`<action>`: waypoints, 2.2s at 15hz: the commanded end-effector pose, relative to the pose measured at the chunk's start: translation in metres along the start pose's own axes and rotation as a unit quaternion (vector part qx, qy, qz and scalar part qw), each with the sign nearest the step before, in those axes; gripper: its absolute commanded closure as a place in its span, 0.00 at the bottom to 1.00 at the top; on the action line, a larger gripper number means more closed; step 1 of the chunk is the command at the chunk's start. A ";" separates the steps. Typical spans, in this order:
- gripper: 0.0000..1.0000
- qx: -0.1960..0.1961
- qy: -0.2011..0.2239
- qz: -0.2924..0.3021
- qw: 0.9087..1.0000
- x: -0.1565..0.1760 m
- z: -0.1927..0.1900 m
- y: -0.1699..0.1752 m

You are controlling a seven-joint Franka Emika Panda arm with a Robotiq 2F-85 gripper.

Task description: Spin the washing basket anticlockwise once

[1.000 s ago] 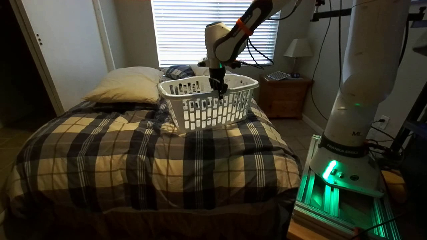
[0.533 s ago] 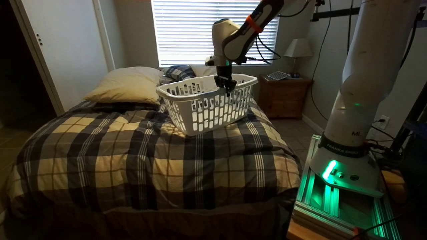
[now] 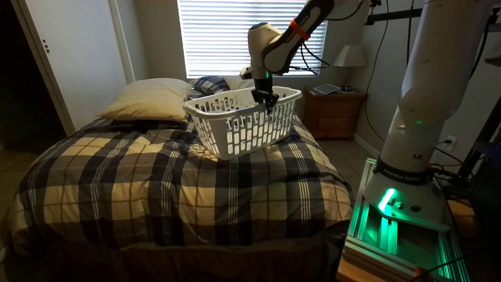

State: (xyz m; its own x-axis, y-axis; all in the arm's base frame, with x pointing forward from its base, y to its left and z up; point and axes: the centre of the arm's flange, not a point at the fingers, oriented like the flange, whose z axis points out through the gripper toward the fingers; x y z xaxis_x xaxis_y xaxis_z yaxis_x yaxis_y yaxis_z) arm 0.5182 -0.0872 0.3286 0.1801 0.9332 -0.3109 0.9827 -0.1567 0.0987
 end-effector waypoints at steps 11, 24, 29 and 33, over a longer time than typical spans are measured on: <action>0.91 0.037 -0.142 -0.214 0.966 -0.047 0.009 -0.052; 0.91 0.006 -0.290 -0.374 0.881 -0.049 0.018 -0.054; 0.34 -0.015 -0.350 -0.415 0.839 -0.054 0.008 -0.053; 0.05 -0.028 -0.337 -0.405 0.849 -0.052 -0.019 -0.056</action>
State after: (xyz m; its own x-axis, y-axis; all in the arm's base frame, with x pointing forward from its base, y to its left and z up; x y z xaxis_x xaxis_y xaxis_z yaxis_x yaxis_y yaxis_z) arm 0.4695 -0.1299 0.3311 -0.5574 0.3370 -0.7588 0.7989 0.4664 -0.3797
